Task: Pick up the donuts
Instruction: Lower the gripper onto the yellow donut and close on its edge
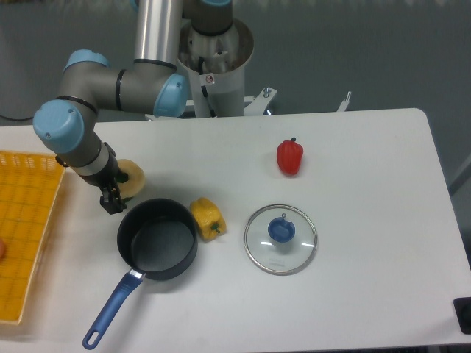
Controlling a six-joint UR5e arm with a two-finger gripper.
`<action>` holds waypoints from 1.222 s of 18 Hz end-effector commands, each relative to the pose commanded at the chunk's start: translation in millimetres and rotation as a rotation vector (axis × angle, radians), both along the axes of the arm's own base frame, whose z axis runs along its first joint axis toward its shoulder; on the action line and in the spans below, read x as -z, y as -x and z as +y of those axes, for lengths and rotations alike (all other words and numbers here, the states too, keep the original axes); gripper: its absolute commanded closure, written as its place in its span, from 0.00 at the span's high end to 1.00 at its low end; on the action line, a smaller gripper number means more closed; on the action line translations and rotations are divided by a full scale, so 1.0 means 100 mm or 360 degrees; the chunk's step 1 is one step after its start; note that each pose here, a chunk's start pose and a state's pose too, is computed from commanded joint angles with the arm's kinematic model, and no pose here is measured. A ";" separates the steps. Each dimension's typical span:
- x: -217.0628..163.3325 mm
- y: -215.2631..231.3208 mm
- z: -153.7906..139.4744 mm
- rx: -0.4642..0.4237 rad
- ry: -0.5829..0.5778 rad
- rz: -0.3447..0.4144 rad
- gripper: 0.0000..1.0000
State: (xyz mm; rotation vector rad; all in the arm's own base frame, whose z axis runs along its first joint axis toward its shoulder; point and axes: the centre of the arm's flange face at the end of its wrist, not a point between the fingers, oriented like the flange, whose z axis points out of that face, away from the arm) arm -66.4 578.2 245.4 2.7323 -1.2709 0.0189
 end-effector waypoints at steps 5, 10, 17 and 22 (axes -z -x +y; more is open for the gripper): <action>0.01 -0.04 -0.05 -0.0024 0.0050 -0.0013 0.59; 0.00 -0.05 -0.04 -0.0060 0.0057 -0.0013 0.35; -0.14 0.05 -0.03 -0.0124 0.0099 -0.0024 0.23; -0.37 0.20 -0.03 -0.0164 0.0113 -0.0038 0.23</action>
